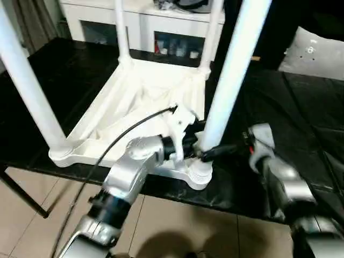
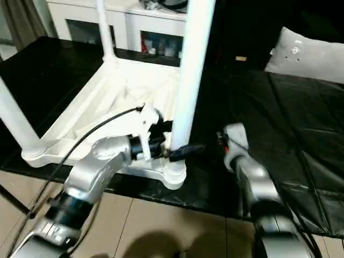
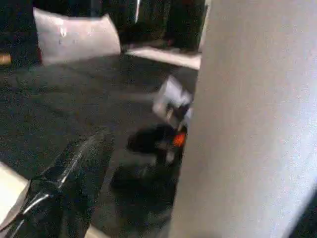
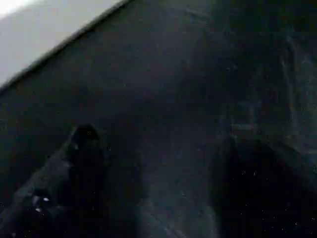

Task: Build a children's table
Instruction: Rotate table base

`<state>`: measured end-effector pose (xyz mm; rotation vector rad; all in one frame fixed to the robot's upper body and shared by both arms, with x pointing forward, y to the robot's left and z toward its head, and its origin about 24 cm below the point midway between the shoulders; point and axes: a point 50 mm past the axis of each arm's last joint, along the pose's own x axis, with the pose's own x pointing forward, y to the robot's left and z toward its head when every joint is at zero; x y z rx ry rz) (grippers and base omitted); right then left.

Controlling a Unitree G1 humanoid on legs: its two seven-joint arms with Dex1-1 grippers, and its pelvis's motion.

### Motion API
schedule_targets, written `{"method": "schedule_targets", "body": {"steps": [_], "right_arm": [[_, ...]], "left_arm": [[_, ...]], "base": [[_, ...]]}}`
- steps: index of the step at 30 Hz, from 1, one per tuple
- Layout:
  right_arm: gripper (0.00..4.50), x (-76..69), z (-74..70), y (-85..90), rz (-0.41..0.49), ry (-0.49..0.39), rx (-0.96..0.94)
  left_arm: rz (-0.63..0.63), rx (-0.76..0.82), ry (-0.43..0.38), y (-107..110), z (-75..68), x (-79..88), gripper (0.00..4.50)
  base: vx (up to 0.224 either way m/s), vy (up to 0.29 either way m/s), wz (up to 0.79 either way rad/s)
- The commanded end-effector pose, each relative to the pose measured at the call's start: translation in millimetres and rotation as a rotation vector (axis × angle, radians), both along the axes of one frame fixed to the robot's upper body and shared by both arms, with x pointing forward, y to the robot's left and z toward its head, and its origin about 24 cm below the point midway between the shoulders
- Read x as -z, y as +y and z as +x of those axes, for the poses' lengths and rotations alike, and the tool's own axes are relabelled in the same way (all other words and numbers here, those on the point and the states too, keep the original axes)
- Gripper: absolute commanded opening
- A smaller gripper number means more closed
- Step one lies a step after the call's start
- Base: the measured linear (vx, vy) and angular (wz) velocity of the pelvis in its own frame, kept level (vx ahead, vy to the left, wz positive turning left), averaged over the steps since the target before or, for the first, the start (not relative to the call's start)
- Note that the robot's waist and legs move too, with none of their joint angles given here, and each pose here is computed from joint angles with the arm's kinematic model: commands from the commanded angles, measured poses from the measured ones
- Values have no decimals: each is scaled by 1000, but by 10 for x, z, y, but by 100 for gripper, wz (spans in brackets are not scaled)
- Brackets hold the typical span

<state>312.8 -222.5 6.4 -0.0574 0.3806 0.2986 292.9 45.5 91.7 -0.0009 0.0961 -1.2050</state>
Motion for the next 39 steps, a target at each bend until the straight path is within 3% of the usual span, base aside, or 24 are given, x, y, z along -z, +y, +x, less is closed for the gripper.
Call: {"method": "schedule_targets", "body": {"steps": [1,6,9,12,17,20,21,22,23,24,26,27,30,35,39], "right_arm": [[450,-134,-5,-61,13,-39,-38],[450,-361,-205,-142,-13,-70,-257],[450,-471,-288,-182,-27,-72,-353],[450,-576,-411,-191,-42,-64,-466],[450,-663,-453,-159,-37,-78,-493],[450,-733,-444,-109,-33,-102,-415],[450,-756,-439,-55,-11,-120,-349],[450,-773,-441,-8,10,-143,-287],[450,-773,-441,-8,10,-143,-287],[450,-782,-450,14,38,-163,-237],[450,-762,-465,22,59,-153,-175],[450,-719,-521,50,97,-138,-63],[450,-669,-618,100,113,-122,36],[450,-616,-712,230,132,-106,107],[450,-603,-733,334,140,-97,132]], "left_arm": [[36,-11,7,85,-12,31,447],[100,100,41,383,-118,90,447],[161,106,26,530,-86,116,432],[298,101,-11,676,12,166,414],[352,87,-52,728,107,155,371],[272,-51,-76,737,189,75,371],[182,-193,-47,740,227,28,371],[99,-288,-15,745,223,-7,371],[99,-288,-15,745,223,-7,371],[22,-344,-29,756,186,-54,371],[17,-413,-15,791,148,-34,371],[31,-579,7,887,47,56,371],[45,-715,-1,952,-104,130,371],[90,-838,-43,1029,-212,133,371],[101,-881,-32,1088,-230,124,371]], "base": [[0,0,0],[0,0,0],[0,0,0],[0,0,0],[0,0,0],[0,0,0],[0,0,0],[0,0,0],[0,0,0],[0,0,0],[0,0,0],[0,0,0],[10,15,-39],[-20,93,-50],[-60,72,-40]]}}
